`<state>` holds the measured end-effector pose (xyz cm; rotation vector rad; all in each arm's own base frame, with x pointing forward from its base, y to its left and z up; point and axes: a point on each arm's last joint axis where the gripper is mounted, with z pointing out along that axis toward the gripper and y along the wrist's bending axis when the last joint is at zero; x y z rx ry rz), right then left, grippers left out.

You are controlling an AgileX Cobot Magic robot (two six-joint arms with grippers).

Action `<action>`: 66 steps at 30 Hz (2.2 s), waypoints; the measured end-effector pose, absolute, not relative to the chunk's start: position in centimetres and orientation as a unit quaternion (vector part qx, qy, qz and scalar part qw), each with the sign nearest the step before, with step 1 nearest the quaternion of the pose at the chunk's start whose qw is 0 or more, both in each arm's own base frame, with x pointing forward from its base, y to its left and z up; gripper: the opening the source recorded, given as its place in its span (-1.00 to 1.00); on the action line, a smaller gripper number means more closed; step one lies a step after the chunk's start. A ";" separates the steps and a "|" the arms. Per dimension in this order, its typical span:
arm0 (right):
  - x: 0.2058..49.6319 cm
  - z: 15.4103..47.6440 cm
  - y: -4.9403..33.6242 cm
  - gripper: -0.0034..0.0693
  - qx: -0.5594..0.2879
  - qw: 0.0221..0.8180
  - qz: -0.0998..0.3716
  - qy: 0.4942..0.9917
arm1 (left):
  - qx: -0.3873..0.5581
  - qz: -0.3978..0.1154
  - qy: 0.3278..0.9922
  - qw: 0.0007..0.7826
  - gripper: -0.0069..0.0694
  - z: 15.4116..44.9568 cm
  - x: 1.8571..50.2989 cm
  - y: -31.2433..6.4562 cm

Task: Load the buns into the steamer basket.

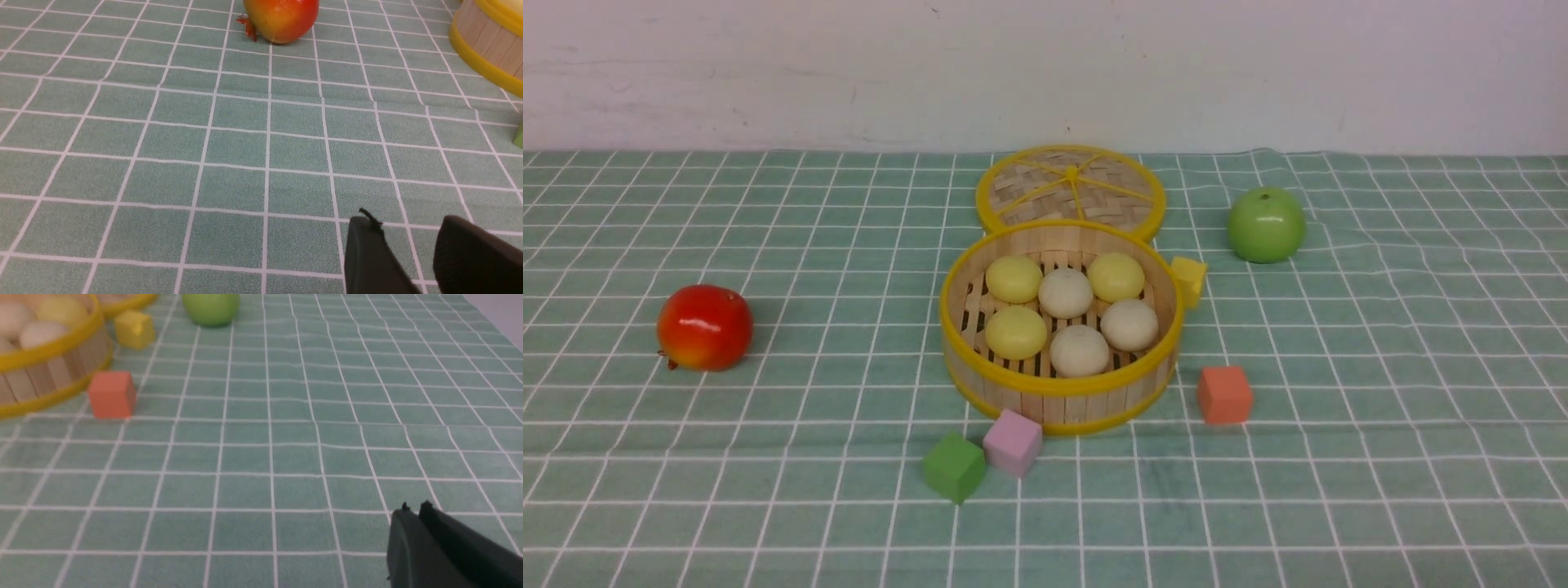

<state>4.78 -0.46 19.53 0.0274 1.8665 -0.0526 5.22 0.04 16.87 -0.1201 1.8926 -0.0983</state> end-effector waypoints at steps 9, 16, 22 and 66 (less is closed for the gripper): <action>5.2 17.5 -0.7 -0.79 0.033 0.594 -0.040 0.803 | -0.051 -0.042 0.810 0.582 -0.20 16.9 5.2 0.0; 5.2 17.5 -0.8 -0.77 0.041 0.594 -0.044 0.802 | -0.051 -0.042 0.810 0.582 -0.20 16.9 5.2 0.0; 5.2 17.5 -0.8 -0.75 0.041 0.594 -0.044 0.802 | -0.051 -0.042 0.810 0.582 -0.20 16.9 5.2 0.0; 5.2 17.5 -0.8 -0.58 0.042 0.594 -0.044 0.802 | -0.050 -0.043 0.810 0.582 -0.20 16.9 5.2 0.0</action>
